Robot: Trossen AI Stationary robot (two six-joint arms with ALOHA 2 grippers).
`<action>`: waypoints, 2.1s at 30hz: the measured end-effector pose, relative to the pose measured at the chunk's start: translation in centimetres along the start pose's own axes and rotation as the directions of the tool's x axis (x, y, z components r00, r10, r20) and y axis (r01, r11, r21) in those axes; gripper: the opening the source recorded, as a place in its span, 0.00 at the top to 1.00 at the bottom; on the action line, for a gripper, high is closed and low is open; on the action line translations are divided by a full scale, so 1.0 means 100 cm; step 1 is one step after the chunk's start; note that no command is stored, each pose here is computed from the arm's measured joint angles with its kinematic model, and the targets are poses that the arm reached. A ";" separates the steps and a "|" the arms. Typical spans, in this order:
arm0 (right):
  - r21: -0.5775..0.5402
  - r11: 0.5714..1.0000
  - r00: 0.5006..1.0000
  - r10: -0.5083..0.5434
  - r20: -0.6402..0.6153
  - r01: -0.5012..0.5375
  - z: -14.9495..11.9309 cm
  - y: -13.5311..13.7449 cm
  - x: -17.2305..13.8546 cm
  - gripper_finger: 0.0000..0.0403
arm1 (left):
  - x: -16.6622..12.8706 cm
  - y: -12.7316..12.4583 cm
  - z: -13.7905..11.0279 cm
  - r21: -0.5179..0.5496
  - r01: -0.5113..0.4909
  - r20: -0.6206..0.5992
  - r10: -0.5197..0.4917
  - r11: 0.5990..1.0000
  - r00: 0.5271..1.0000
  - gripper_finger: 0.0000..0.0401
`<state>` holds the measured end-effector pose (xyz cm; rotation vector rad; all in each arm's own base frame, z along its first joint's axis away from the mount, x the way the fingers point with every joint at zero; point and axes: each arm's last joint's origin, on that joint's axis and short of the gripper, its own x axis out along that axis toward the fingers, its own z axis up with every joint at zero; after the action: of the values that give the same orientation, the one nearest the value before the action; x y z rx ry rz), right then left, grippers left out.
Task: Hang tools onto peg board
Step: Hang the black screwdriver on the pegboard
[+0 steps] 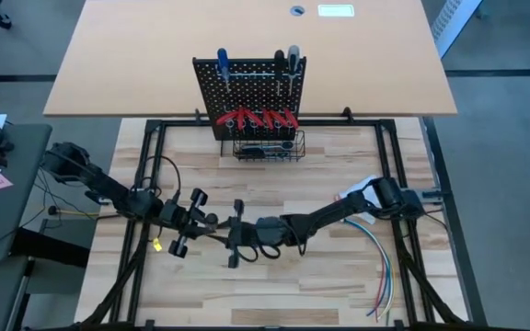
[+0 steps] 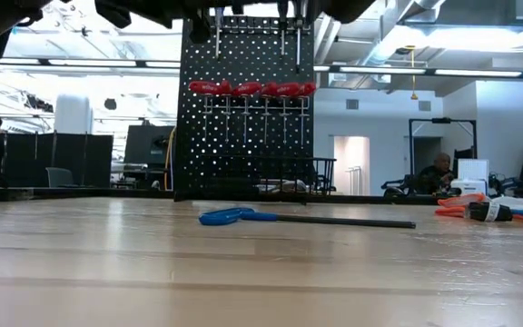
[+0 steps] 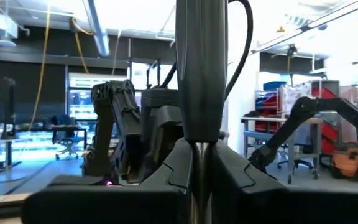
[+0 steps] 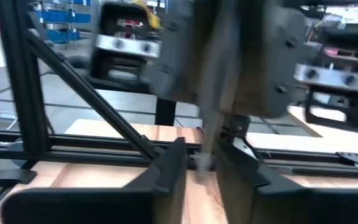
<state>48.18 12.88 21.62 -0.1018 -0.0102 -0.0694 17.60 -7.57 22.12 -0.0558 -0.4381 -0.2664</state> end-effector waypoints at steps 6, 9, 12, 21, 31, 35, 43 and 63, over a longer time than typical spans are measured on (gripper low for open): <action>0.014 1.000 1.000 0.011 -0.014 -0.011 -0.002 -0.002 0.001 0.96 | -0.001 -0.006 0.001 0.015 0.021 0.001 -0.021 1.000 1.000 0.92; 0.006 1.000 0.999 0.018 -0.037 -0.018 0.002 -0.001 -0.001 0.97 | -0.001 -0.010 0.001 0.041 0.050 0.006 -0.050 0.998 0.999 0.89; -0.004 1.000 0.998 0.018 -0.067 -0.018 0.018 -0.004 -0.007 0.97 | -0.003 -0.012 0.006 0.059 0.040 0.022 -0.041 0.997 0.999 0.84; 0.069 0.989 0.982 -0.118 -0.147 0.129 0.082 -0.040 -0.037 0.99 | -0.018 -0.008 0.010 0.124 -0.112 -0.124 0.127 0.986 0.984 0.70; 0.159 0.903 0.916 -0.388 -0.098 0.400 0.132 -0.168 -0.035 0.99 | -0.035 -0.010 -0.025 -0.001 -0.125 -0.510 0.107 0.992 0.854 0.69; 0.168 0.850 0.866 -0.484 -0.124 0.499 0.141 -0.218 -0.038 0.99 | -0.035 -0.015 -0.038 0.003 -0.125 -0.566 0.105 0.992 0.817 0.69; 0.217 0.828 0.856 -0.502 -0.125 0.517 0.142 -0.266 -0.040 0.99 | -0.034 -0.020 -0.056 0.041 -0.130 -0.610 0.128 0.991 0.782 0.70; 0.207 0.834 0.859 -0.493 -0.138 0.511 0.122 -0.295 -0.034 0.99 | -0.031 -0.021 -0.054 0.051 -0.126 -0.576 0.133 0.991 0.807 0.70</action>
<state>42.68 -14.97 36.70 0.1476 0.0345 -0.6024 16.60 -9.40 15.88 0.0080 0.1773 -0.1334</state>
